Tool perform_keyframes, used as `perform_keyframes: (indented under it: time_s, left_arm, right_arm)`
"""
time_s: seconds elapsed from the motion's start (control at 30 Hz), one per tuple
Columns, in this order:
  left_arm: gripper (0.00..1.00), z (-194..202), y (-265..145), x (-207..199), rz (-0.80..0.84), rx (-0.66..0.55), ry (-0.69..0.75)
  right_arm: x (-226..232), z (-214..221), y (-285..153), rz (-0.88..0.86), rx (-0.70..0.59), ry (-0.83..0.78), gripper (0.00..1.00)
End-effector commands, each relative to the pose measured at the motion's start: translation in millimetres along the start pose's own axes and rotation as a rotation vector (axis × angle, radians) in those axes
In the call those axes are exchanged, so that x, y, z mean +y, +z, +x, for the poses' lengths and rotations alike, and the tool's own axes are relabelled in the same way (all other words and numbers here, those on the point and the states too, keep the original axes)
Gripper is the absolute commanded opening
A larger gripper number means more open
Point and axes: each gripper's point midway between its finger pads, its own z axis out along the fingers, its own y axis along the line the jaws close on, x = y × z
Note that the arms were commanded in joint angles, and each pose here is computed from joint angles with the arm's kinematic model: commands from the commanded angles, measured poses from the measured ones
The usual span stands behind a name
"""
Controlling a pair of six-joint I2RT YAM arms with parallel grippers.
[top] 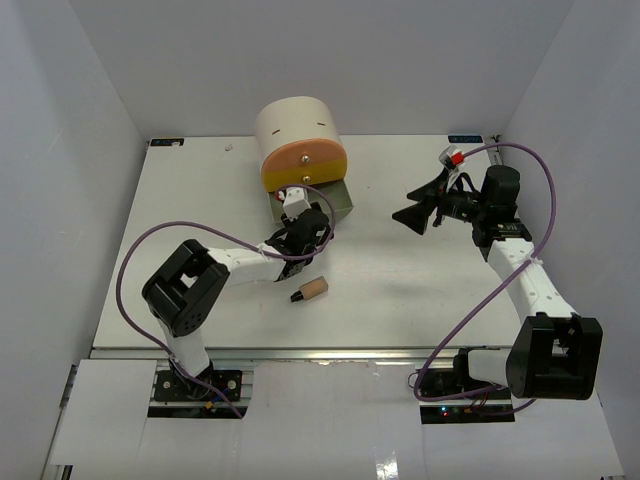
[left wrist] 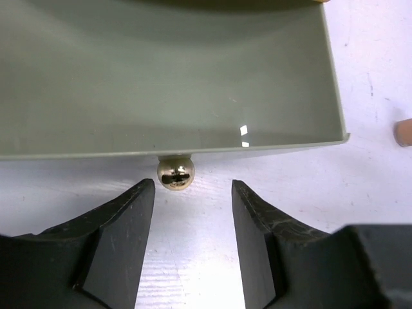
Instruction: Organize the makeup
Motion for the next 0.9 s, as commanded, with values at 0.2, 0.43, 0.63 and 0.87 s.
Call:
perform_keyframes:
  time_s: [0.2, 0.43, 0.63, 0.87]
  left_arm:
    - [0.69, -33, -38, -24, 0.142, -0.013, -0.022]
    - [0.75, -46, -68, -39, 0.277, 0.011, 0.095]
    - [0.85, -47, -98, -42, 0.398, 0.057, 0.252]
    - [0.92, -34, -119, -30, 0.448, 0.141, 0.402]
  right_arm:
    - [-15, 2, -5, 0.038, -0.004, -0.018, 0.93]
    - [-17, 5, -5, 0.037, 0.000, -0.019, 0.92]
    - [-16, 4, -5, 0.033, -0.002, -0.029, 0.92]
    - [-16, 5, -5, 0.029, -0.001, -0.033, 0.93]
